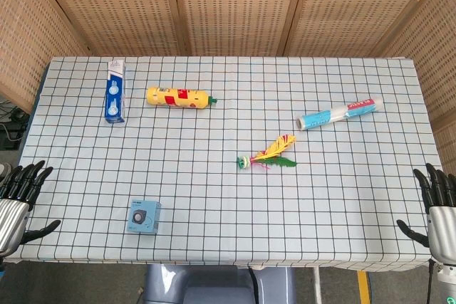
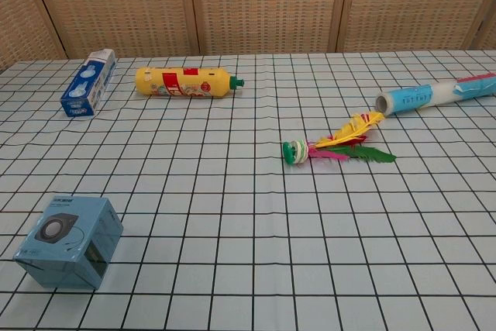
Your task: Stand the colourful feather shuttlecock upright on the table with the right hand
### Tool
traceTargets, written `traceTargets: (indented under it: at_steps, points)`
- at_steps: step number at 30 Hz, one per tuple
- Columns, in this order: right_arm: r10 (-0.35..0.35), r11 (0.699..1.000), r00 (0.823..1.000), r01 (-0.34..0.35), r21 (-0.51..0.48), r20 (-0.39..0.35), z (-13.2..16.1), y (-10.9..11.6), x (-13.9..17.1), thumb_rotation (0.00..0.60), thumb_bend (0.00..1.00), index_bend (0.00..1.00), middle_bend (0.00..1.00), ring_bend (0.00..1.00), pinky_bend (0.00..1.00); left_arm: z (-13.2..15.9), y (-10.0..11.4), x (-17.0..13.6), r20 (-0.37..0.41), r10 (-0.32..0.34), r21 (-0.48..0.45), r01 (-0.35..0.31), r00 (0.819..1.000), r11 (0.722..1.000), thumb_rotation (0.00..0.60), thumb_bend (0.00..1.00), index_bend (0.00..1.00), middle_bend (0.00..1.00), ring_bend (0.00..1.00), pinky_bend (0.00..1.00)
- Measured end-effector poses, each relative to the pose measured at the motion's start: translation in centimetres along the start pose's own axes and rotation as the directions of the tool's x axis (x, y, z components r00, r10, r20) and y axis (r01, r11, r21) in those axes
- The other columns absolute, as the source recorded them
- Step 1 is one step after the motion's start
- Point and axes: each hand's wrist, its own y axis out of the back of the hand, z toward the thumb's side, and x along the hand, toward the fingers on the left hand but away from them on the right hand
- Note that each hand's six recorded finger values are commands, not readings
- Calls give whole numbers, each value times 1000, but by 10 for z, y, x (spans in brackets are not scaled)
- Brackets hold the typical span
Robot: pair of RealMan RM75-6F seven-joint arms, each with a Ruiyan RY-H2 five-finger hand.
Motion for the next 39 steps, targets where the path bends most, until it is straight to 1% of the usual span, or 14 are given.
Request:
traceTargets:
  at_steps: [5, 10, 14, 17, 18, 20, 22, 23, 25, 27, 30, 36, 39]
  points:
    - [8, 1000, 1000, -8, 0, -1, 0, -2, -1, 600, 0, 0, 0, 0, 0, -1, -2, 2, -7, -11, 5, 11, 1000, 1000, 600, 0, 0, 0, 0, 0]
    - [35, 999, 999, -35, 8, -8, 1, -9, -6, 600, 0, 0, 0, 0, 0, 0, -6, 4, -4, -26, 9, 26, 1000, 1000, 600, 0, 0, 0, 0, 0]
    - [73, 996, 996, -70, 51, -52, 6, -19, -21, 600, 0, 5, 0, 0, 0, -1, -12, 9, -8, -40, 18, 41, 999, 999, 600, 0, 0, 0, 0, 0]
    - [122, 990, 988, -114, 82, -99, 14, -32, -42, 600, 0, 61, 0, 0, 0, -3, -16, 14, -19, -47, 21, 47, 999, 999, 600, 0, 0, 0, 0, 0]
    - [140, 987, 983, -129, 94, -122, 19, -36, -53, 600, 11, 100, 0, 0, 0, -4, -16, 16, -23, -43, 23, 44, 999, 999, 600, 0, 0, 0, 0, 0]
    - [157, 984, 974, -140, 112, -162, 29, -42, -71, 600, 100, 185, 0, 0, 0, -5, -17, 18, -29, -38, 28, 39, 999, 999, 600, 0, 0, 0, 0, 0]
    - [170, 982, 963, -148, 120, -209, 45, -49, -93, 600, 268, 301, 0, 0, 0, -7, -18, 21, -38, -30, 41, 31, 999, 999, 600, 0, 0, 0, 0, 0]
    - [179, 980, 957, -154, 123, -229, 52, -53, -102, 600, 321, 342, 0, 0, 0, -8, -19, 22, -44, -27, 46, 29, 999, 999, 600, 0, 0, 0, 0, 0]
    - [203, 976, 941, -170, 138, -272, 70, -65, -125, 600, 368, 375, 0, 0, 0, -11, -23, 25, -60, -29, 51, 32, 998, 998, 600, 0, 0, 0, 0, 0]
    - [228, 970, 924, -189, 150, -307, 89, -77, -149, 600, 390, 393, 0, 0, 0, -14, -26, 29, -74, -39, 52, 43, 997, 998, 600, 0, 0, 0, 0, 0]
    - [253, 965, 906, -210, 159, -338, 114, -94, -176, 600, 397, 404, 0, 0, 0, -17, -28, 34, -84, -48, 47, 52, 995, 998, 600, 0, 0, 0, 0, 0]
    - [306, 950, 877, -255, 181, -370, 156, -128, -209, 600, 417, 411, 0, 0, 0, -21, -28, 40, -92, -43, 35, 47, 995, 998, 600, 0, 0, 0, 0, 0]
    - [332, 941, 867, -276, 196, -371, 168, -145, -218, 600, 437, 427, 0, 0, 0, -23, -31, 42, -106, -52, 39, 56, 993, 998, 600, 0, 0, 0, 0, 0]
